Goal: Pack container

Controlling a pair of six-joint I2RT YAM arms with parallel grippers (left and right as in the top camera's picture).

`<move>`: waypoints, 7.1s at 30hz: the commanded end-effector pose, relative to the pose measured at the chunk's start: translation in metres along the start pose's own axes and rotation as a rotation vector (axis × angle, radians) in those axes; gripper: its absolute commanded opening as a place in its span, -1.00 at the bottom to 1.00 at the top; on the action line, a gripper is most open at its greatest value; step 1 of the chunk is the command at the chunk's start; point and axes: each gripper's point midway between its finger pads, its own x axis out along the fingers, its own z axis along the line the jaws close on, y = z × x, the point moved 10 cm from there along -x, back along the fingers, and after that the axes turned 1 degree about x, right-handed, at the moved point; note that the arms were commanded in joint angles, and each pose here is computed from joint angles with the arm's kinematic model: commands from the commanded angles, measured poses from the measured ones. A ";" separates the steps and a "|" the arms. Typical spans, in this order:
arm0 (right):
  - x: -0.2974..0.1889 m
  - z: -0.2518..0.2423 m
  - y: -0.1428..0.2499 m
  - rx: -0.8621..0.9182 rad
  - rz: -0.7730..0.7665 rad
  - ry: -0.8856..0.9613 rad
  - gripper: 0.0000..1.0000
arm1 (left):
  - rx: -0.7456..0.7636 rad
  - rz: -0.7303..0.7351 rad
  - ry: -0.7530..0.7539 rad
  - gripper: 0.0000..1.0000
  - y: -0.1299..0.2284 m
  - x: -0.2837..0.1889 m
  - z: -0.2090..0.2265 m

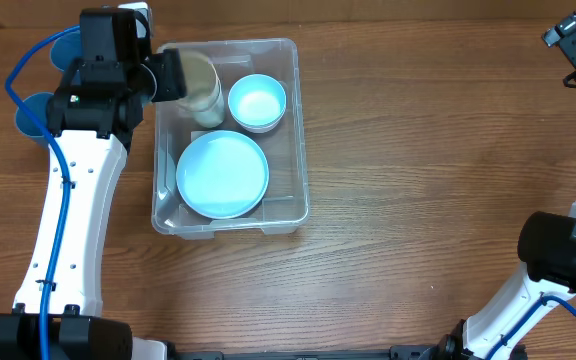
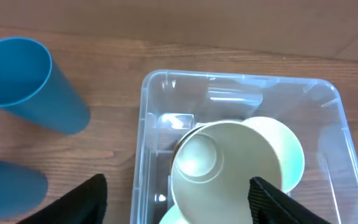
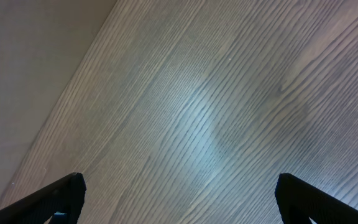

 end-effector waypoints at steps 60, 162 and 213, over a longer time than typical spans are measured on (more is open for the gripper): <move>-0.008 0.000 -0.001 0.004 -0.022 -0.008 1.00 | 0.563 0.244 -0.297 -0.92 0.095 0.188 -0.092; -0.008 0.000 -0.001 0.004 -0.021 -0.009 1.00 | -0.119 0.445 -0.103 0.16 -0.011 0.009 0.178; -0.008 0.000 -0.001 0.004 -0.021 -0.009 1.00 | 0.391 0.117 0.245 -0.92 -0.019 -0.112 -0.056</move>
